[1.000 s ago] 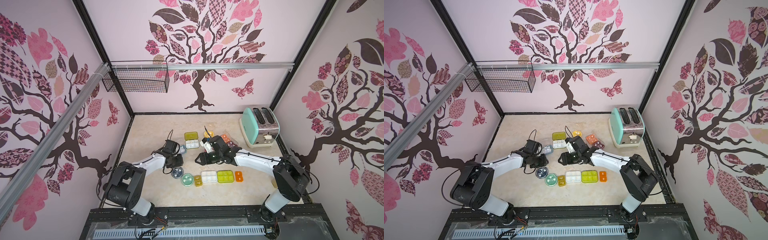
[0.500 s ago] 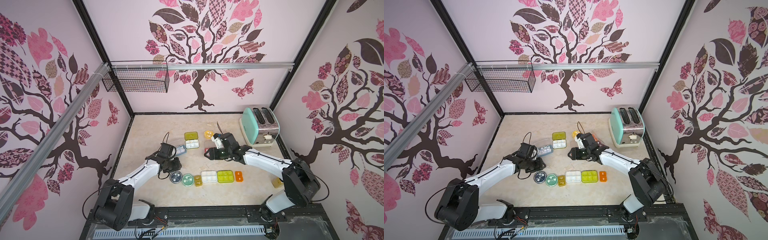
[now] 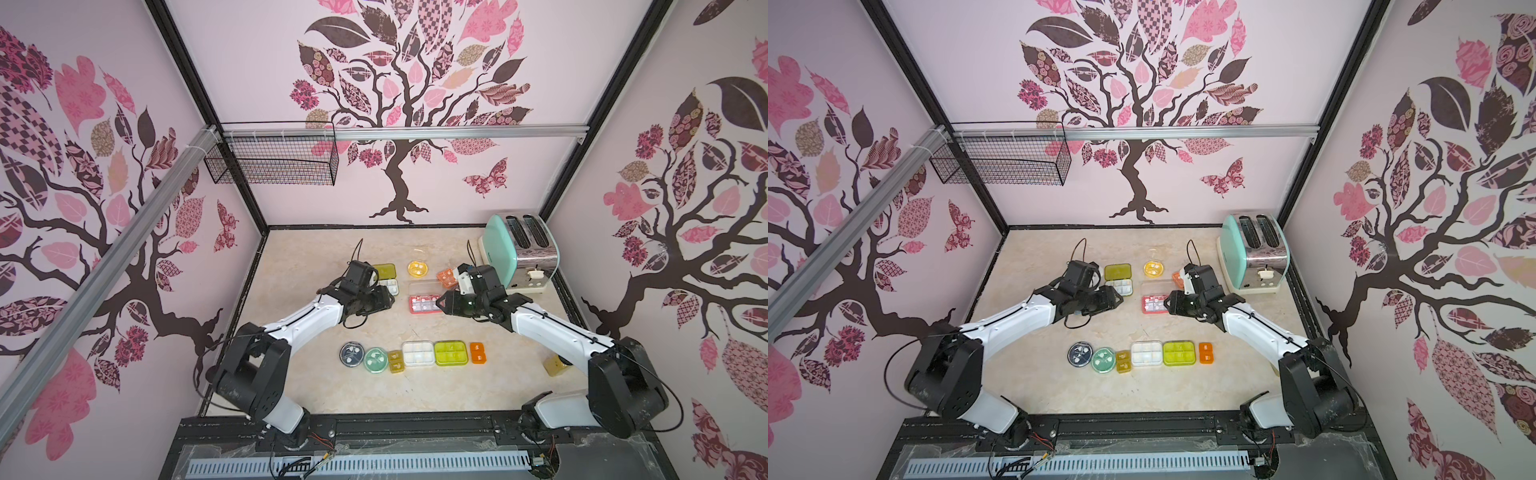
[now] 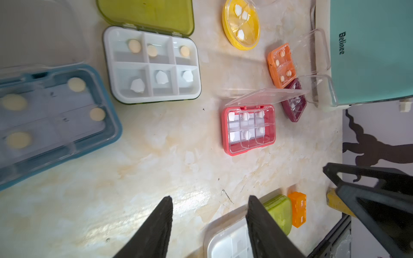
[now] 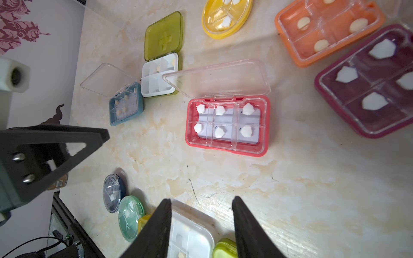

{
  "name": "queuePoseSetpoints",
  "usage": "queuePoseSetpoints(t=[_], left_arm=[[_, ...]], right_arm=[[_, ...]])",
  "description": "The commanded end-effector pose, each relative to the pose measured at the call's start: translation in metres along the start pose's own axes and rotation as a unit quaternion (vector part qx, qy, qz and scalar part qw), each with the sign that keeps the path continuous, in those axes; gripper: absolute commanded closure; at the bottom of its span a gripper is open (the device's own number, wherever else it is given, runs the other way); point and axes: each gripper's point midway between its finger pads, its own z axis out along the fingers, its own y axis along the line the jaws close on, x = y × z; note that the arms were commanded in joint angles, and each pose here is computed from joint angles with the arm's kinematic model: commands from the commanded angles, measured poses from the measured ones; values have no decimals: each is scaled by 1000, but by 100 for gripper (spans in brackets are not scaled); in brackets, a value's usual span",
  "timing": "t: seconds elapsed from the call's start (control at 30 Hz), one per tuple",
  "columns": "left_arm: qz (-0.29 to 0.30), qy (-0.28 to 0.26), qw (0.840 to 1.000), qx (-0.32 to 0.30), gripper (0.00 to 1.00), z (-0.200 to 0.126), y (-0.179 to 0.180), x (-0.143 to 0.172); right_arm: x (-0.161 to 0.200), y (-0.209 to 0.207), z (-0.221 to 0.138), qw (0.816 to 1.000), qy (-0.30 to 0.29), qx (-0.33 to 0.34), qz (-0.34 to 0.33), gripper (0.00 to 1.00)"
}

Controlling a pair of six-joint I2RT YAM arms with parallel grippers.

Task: Close pillboxes
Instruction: Move the pillbox to the center of the board.

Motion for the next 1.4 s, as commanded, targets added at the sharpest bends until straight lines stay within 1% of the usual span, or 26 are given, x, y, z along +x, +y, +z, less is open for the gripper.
queuePoseSetpoints(t=[0.0,0.1,0.2,0.37,0.47,0.67,0.97,1.0,1.13,1.37], left_arm=[[6,-3,1000,10,38,23,-15,-8],[6,11,1000,7,37,39,-16,-4],[12,19,1000,1,36,51,-19,0],[22,36,999,-11,34,70,-20,3],[27,45,998,-16,36,77,-20,3],[38,58,997,-37,48,89,-16,8],[40,71,995,-53,62,103,-8,17],[42,72,995,-54,63,103,-8,17],[46,75,994,-63,73,96,-5,20],[53,77,992,-83,79,86,4,23]], right_arm=[[4,-14,-6,1000,4,22,7,51],[10,-22,-12,999,6,38,4,47],[13,-26,-18,999,2,31,12,44],[22,-30,-20,1000,7,25,17,43],[26,-33,-22,999,6,30,15,42],[30,-37,-25,999,4,28,19,42],[30,-35,-28,1000,1,25,11,42],[30,-35,-28,1000,1,26,11,42],[33,-34,-29,1000,5,21,12,42],[34,-32,-27,1000,10,15,14,42]])
